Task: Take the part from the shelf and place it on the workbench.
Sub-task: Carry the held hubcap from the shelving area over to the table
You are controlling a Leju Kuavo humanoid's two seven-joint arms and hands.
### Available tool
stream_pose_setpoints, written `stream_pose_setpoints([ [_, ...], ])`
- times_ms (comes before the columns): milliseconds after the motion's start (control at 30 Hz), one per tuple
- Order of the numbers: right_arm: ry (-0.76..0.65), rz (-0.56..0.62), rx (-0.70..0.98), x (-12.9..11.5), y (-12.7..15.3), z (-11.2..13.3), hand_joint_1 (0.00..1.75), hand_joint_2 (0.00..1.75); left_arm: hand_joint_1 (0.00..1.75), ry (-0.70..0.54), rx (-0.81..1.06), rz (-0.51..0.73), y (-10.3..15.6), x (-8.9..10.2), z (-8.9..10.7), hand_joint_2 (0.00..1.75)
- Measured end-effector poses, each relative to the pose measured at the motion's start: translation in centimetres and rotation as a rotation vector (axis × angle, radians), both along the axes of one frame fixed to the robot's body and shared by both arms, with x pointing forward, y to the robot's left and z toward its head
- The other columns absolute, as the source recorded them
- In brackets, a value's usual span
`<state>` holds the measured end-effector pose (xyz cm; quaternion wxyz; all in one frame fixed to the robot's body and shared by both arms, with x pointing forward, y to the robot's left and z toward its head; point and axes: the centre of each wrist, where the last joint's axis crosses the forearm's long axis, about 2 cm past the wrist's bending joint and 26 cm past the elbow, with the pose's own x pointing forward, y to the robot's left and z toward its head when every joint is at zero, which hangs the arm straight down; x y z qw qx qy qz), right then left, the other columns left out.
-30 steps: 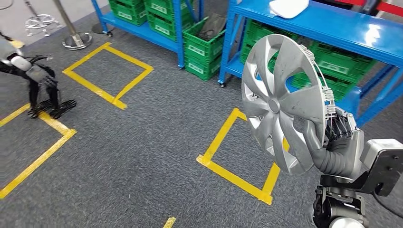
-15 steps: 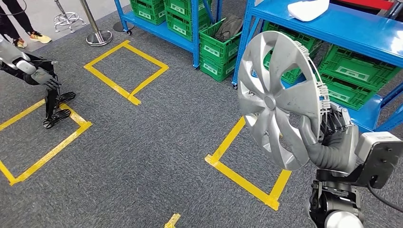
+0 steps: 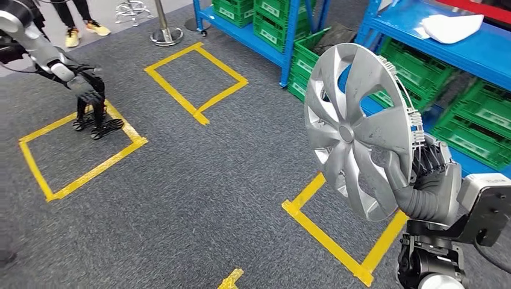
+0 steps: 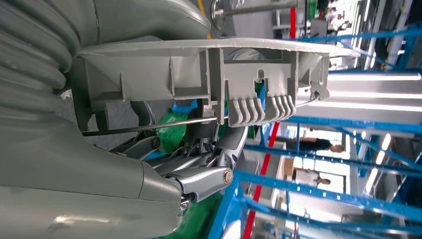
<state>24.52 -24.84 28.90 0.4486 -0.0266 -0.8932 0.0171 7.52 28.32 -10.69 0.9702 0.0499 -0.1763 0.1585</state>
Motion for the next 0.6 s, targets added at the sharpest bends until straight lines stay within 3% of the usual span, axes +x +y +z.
stream_pose_setpoints([
  [600, -0.003, 0.013, -0.003, 0.20, 0.13, 0.26, 1.75, 1.75, 0.00, -0.002, 0.005, -0.003, 0.12, 0.12, 0.02, 0.00],
])
